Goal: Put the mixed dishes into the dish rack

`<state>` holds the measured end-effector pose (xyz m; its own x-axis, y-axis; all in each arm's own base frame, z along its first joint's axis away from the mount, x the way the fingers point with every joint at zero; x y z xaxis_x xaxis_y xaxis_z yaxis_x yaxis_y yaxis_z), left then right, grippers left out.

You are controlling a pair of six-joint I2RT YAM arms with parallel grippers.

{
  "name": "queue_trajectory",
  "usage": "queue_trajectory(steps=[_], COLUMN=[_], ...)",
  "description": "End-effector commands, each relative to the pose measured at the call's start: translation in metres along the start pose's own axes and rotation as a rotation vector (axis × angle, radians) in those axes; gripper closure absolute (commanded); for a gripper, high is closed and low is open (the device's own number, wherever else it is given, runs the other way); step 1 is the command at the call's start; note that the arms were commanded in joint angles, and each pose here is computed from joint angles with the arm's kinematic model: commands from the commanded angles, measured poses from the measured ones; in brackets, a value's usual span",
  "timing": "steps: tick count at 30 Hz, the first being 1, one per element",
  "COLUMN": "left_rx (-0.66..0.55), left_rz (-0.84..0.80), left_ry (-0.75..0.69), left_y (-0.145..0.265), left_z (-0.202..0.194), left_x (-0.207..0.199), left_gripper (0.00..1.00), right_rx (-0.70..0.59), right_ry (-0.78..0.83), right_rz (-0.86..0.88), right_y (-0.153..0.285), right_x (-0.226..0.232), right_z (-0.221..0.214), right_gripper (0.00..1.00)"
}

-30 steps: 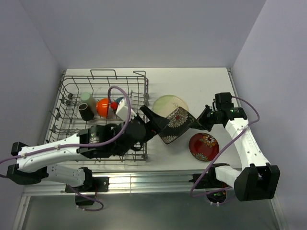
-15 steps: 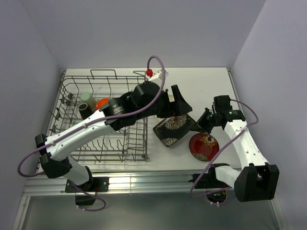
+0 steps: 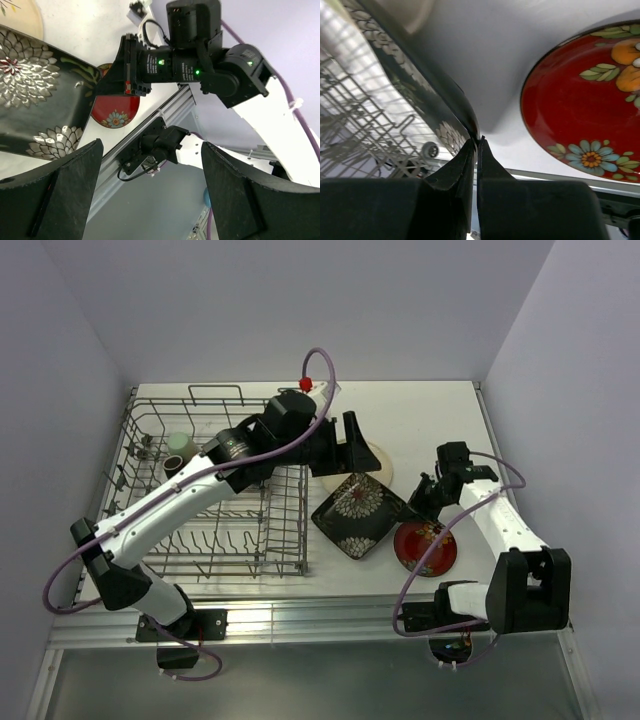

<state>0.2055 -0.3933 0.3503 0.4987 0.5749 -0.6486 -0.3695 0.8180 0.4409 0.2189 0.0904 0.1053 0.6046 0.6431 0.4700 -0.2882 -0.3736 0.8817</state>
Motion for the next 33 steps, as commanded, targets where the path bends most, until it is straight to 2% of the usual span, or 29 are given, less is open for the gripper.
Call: queue_trajectory(steps=[1,11,13,24,28,33], left_rx=[-0.075,-0.069,-0.069,-0.108,-0.104,-0.096], left_rz=[-0.101,-0.153,-0.148,-0.146,-0.150,-0.150], left_ry=[-0.019,-0.014,-0.020,0.006,0.002,0.006], left_y=[0.025,0.022,0.023,0.037,0.038,0.040], left_z=[0.020,0.037,0.038,0.048,0.051,0.050], left_x=[-0.015,-0.020,-0.019,0.002,0.004,0.008], left_gripper=[0.14,0.16,0.16,0.17,0.18,0.18], right_rx=[0.003,0.086,0.114,0.143,0.154,0.163], right_ry=[0.066,0.095,0.102,0.107,0.093,0.053], right_rz=[-0.021,-0.031,-0.087,-0.168,-0.157,-0.113], right_y=[-0.007,-0.043,-0.056,-0.085,-0.090,-0.096], right_x=[-0.010,0.015,0.009,-0.006,-0.010,-0.009], right_z=[0.000,0.024,0.026,0.032,0.027,0.021], right_gripper=[1.00,1.00,1.00,1.00,0.87,0.77])
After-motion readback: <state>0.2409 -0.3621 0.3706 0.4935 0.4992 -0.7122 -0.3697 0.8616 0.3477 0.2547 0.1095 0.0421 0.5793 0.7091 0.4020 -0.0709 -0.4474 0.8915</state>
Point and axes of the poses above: each gripper's point midway between its finger pads, its own y axis back along the fingers, its own x axis along the line the jaws close on, z = x × y, the point moved 1 cm from there along y, back along the fingers, and after that the axes turned 9 degrees about -y, right-handed, at the moved point
